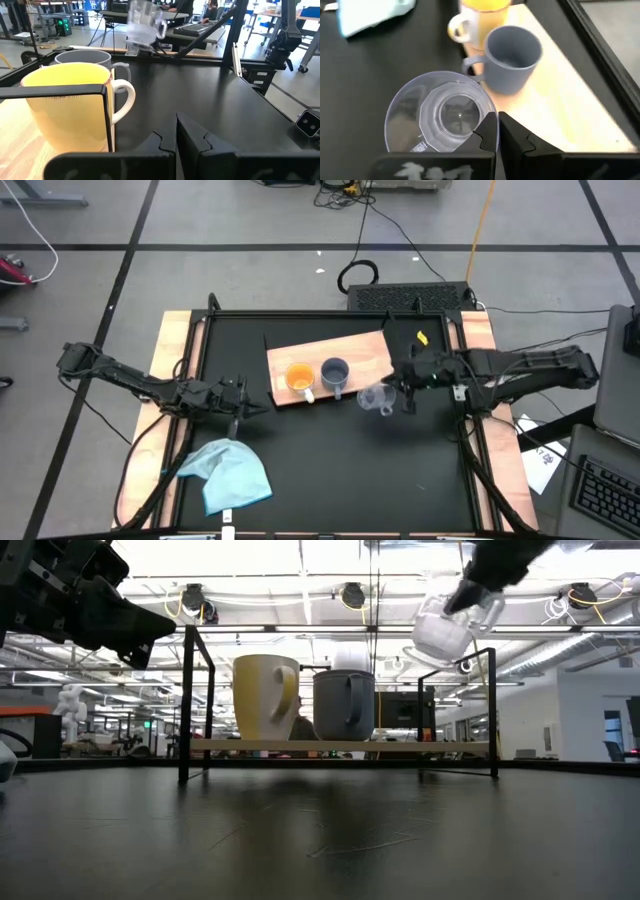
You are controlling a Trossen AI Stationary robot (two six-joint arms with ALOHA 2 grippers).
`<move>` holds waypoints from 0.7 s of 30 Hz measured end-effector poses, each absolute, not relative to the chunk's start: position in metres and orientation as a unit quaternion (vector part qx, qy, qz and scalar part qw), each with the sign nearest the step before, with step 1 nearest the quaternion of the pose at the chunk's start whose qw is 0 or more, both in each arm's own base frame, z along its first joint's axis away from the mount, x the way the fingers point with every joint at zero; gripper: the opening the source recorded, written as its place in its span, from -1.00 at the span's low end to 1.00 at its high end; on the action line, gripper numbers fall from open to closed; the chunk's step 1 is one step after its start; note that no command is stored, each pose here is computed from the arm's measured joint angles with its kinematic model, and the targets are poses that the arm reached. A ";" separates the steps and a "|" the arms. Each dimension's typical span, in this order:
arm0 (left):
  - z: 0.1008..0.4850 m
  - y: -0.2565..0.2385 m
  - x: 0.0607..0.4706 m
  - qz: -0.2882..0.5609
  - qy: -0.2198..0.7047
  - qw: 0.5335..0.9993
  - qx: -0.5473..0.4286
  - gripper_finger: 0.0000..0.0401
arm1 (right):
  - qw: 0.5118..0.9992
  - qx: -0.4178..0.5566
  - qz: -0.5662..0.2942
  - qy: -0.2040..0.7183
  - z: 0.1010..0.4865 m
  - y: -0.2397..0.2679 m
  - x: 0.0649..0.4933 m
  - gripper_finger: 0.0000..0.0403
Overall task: Stack small to large cups/mugs on shelf
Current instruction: Put the transparent mug on the shelf
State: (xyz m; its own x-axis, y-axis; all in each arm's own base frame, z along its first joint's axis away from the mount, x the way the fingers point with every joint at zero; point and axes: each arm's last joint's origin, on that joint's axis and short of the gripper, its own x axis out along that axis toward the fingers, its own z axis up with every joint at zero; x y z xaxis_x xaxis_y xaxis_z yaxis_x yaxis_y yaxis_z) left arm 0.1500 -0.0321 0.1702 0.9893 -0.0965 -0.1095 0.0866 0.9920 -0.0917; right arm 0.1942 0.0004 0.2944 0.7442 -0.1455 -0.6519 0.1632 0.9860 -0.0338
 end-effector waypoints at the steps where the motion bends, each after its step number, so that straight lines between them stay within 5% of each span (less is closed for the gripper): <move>1: 0.170 -0.032 0.150 -0.046 0.057 0.996 -0.043 -0.96 | 0.930 0.017 -0.085 0.356 0.300 -0.004 0.197 -1.00; 21: 0.170 -0.032 0.150 -0.046 0.060 0.996 -0.042 -0.96 | 0.860 0.026 -0.093 0.501 0.293 -0.072 0.249 -1.00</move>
